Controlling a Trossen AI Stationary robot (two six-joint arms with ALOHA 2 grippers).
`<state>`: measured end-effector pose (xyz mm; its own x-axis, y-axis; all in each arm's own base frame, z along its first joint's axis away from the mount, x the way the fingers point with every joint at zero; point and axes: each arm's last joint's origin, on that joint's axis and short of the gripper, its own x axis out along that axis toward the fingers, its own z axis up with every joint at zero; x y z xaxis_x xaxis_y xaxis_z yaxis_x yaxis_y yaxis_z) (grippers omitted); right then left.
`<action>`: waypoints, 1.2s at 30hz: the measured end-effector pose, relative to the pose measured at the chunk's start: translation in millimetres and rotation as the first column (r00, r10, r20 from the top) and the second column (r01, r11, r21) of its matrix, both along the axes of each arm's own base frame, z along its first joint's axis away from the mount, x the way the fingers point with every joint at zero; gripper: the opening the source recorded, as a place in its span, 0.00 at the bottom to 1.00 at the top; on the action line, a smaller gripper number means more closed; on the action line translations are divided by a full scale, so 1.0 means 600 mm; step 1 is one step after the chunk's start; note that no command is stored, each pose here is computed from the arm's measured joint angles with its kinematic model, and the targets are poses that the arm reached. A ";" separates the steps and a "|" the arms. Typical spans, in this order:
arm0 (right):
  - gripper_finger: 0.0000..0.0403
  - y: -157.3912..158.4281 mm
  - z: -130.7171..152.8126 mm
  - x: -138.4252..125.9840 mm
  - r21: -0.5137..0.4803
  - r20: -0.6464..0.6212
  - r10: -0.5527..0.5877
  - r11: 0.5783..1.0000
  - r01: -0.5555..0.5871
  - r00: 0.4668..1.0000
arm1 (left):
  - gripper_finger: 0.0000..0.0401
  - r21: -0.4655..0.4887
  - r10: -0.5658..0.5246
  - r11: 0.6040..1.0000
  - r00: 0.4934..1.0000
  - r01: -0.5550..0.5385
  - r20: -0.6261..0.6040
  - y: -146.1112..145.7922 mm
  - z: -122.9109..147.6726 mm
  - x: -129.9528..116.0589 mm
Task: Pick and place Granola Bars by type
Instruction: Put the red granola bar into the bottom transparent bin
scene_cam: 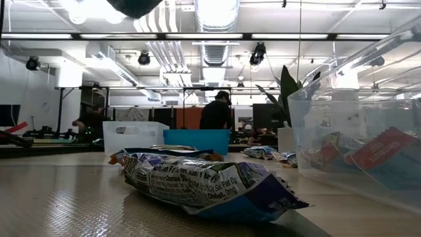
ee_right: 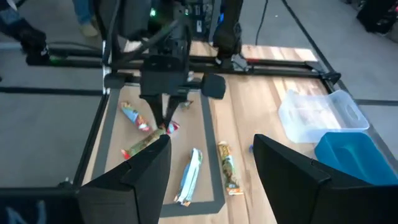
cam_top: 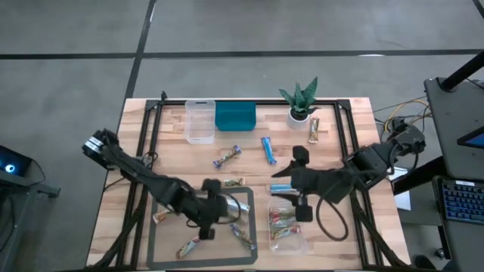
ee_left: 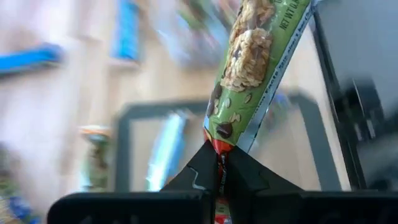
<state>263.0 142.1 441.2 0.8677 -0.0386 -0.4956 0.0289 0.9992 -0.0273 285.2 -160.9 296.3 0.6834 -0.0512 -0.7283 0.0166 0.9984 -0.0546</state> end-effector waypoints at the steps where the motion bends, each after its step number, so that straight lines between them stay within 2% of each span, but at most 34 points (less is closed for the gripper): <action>1: 0.54 -0.003 0.003 0.000 0.002 0.008 -0.004 1.000 0.004 1.000 | 0.00 -0.010 0.044 0.999 0.998 -0.043 0.034 0.005 0.010 -0.003; 4: 0.54 -0.013 0.009 0.000 0.006 0.028 -0.016 1.000 0.016 0.999 | 0.00 -0.041 0.146 0.989 0.979 -0.141 0.140 0.019 0.038 -0.009; 9: 0.54 -0.021 0.018 0.007 0.033 0.082 -0.036 0.999 0.034 0.996 | 0.00 -0.098 0.281 0.959 0.933 -0.266 0.225 0.041 0.066 -0.016; 13: 0.55 -0.025 0.022 0.012 0.049 0.109 -0.051 0.998 0.046 0.993 | 0.00 -0.158 0.331 0.942 0.898 -0.296 0.292 0.050 0.080 -0.007; 17: 0.60 -0.027 0.023 0.013 0.062 0.111 -0.065 0.996 0.058 0.992 | 0.00 -0.240 0.377 0.921 0.861 -0.308 0.342 0.062 0.091 0.007; 22: 0.73 -0.027 0.023 0.012 0.065 0.114 -0.080 0.995 0.073 0.990 | 0.00 -0.263 0.375 0.922 0.823 -0.283 0.427 0.077 0.110 0.020; 28: 0.89 -0.031 0.032 0.016 0.048 0.186 -0.172 0.985 0.166 0.967 | 0.00 -0.263 0.307 0.945 0.805 -0.195 0.508 0.090 0.128 0.030; 36: 0.92 -0.039 0.037 0.042 0.073 0.262 -0.214 0.977 0.202 0.941 | 0.00 -0.257 0.293 0.951 0.751 -0.169 0.591 0.108 0.146 0.040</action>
<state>288.2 119.0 463.5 0.9434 -0.2157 -0.2520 0.2363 0.9702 0.0541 309.1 -96.3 383.9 0.9866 0.0842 -0.1396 -0.1219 0.9497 -0.2884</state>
